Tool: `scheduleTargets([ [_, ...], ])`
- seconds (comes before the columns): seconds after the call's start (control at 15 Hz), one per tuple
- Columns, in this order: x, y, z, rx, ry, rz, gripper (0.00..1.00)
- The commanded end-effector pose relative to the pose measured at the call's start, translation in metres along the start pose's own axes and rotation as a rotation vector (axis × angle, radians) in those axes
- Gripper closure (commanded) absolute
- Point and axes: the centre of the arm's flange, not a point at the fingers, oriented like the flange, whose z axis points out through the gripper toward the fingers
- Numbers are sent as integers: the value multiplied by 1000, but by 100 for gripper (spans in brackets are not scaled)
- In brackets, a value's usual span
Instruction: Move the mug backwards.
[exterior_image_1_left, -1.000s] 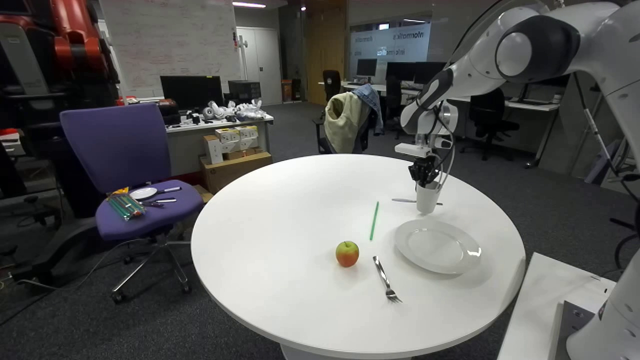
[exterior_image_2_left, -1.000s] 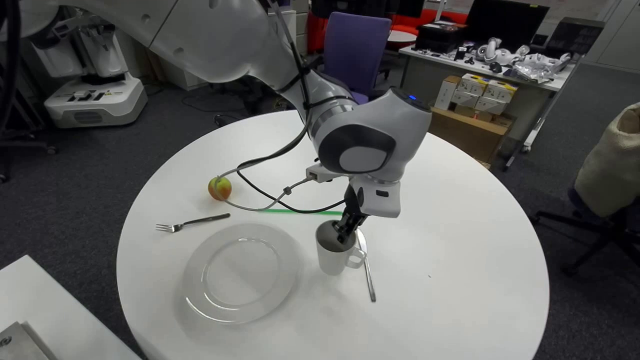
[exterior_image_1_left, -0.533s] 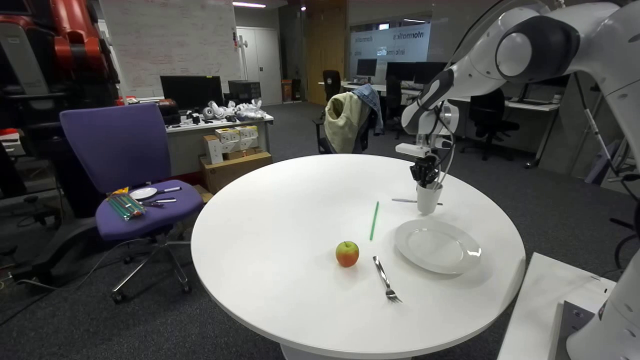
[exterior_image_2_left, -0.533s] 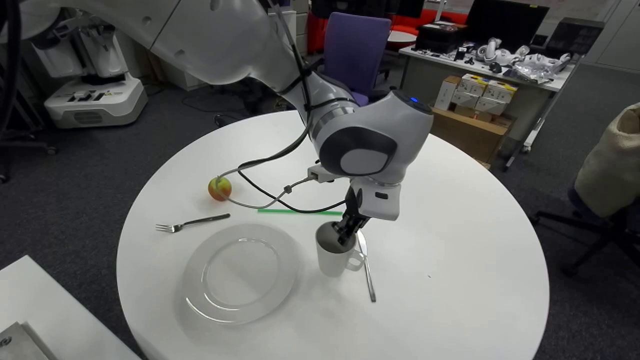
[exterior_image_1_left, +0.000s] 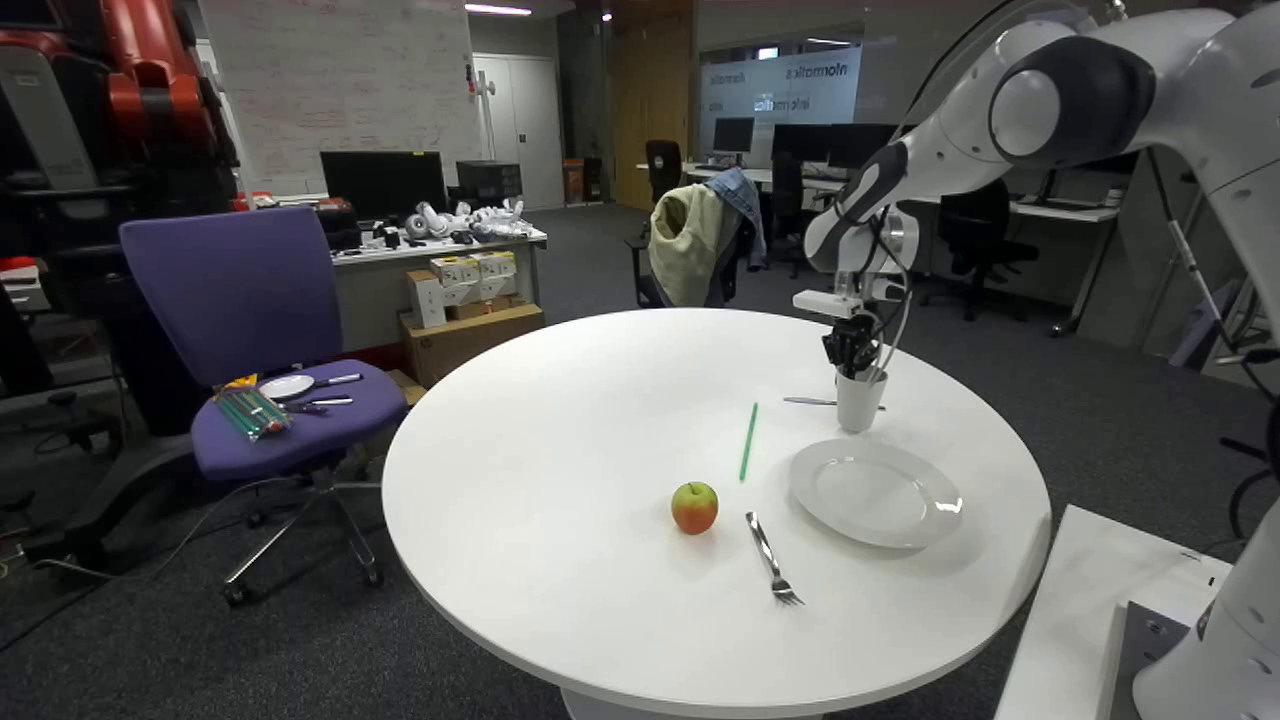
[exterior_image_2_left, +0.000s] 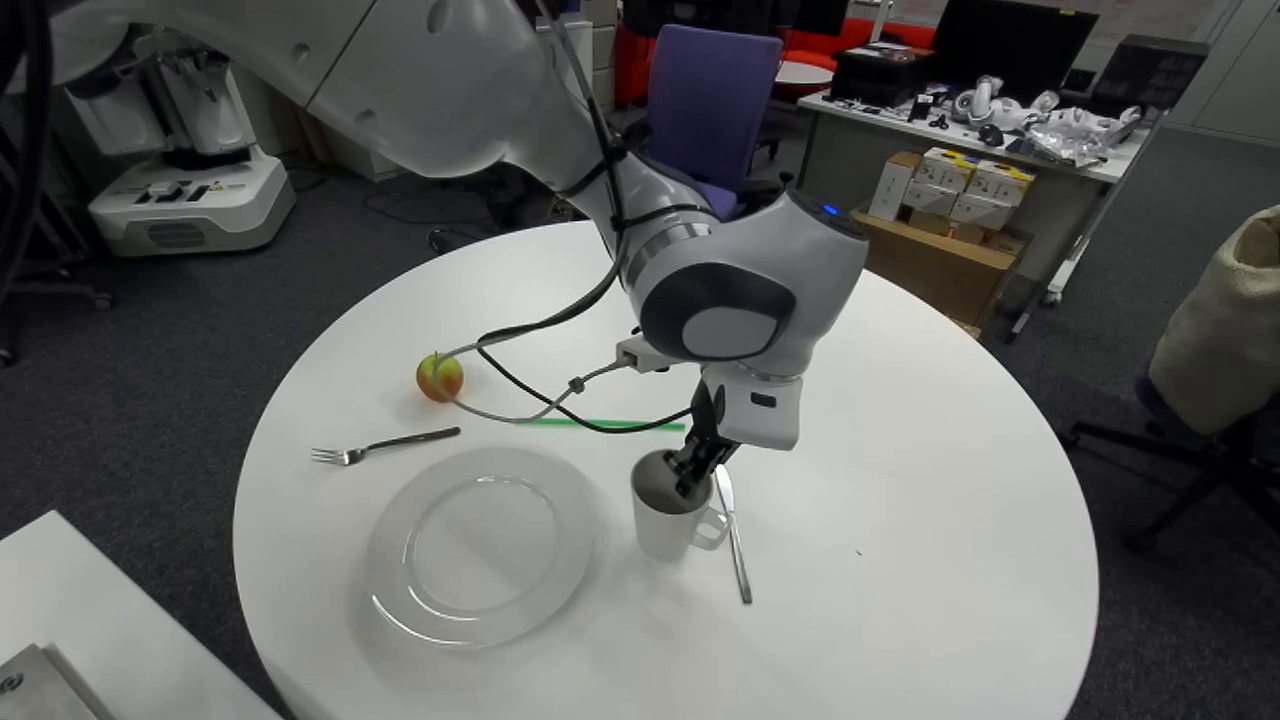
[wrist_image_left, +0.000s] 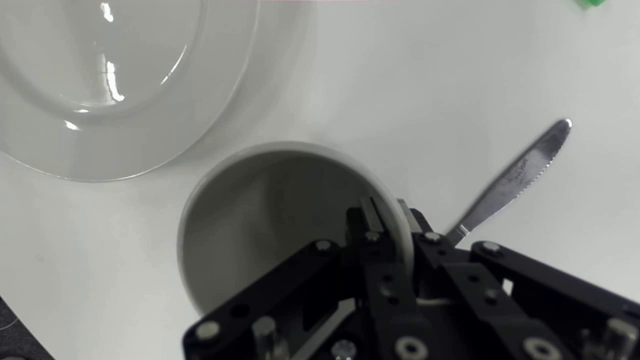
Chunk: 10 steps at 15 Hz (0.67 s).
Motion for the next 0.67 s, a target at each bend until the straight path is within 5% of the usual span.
scheduleTargets([
  [0.0, 3, -6, -8, 26, -9, 19, 97],
  [0.6, 5, -6, -2, 23, -13, 19, 97],
])
